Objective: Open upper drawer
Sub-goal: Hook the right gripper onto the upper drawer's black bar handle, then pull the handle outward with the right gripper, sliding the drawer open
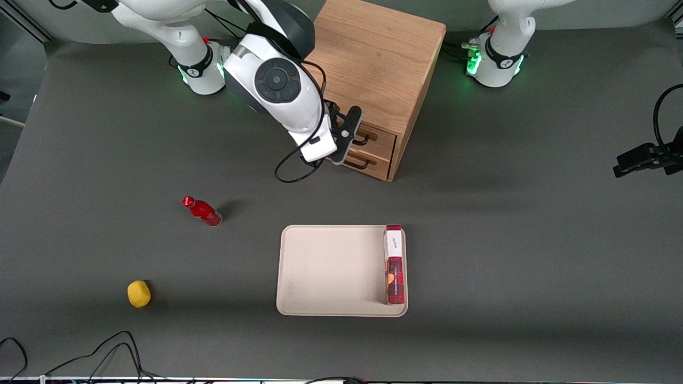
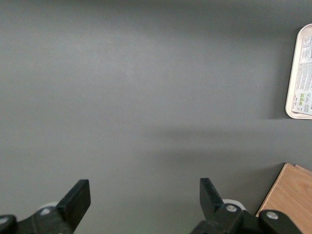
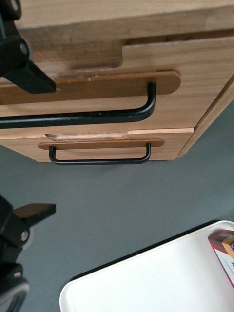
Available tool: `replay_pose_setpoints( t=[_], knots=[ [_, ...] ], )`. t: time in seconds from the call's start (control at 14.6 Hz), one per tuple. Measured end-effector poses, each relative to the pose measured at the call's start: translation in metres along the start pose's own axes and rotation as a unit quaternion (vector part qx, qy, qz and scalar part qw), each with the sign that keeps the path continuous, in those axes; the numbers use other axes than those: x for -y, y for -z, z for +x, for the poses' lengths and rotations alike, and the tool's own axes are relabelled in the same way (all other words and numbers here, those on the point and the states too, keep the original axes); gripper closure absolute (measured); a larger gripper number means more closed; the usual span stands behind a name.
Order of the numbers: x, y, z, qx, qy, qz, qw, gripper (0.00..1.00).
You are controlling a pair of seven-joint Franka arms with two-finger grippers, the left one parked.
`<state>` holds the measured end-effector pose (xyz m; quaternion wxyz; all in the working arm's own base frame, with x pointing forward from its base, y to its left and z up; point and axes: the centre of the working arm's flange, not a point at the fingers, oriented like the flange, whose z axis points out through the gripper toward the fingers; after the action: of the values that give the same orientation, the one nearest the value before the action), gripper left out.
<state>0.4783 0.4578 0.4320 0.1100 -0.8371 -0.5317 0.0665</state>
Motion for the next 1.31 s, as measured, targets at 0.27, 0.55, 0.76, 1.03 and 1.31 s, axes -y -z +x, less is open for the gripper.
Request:
replay_pose_setpoints(
  t=[0.27,0.55,0.76,1.03,1.31],
  knots=[
    [-0.003,-0.008,0.003,-0.008,0.008,0.001,0.9999,0.00],
    [-0.007,-0.024,0.003,-0.005,0.012,-0.008,0.9999,0.00],
    [-0.010,-0.029,0.004,-0.004,0.016,-0.009,0.9998,0.00],
    [-0.013,-0.032,0.005,-0.008,0.027,-0.012,0.9995,0.00],
    [-0.036,-0.036,0.001,-0.011,0.025,-0.029,0.9992,0.00]
  ],
)
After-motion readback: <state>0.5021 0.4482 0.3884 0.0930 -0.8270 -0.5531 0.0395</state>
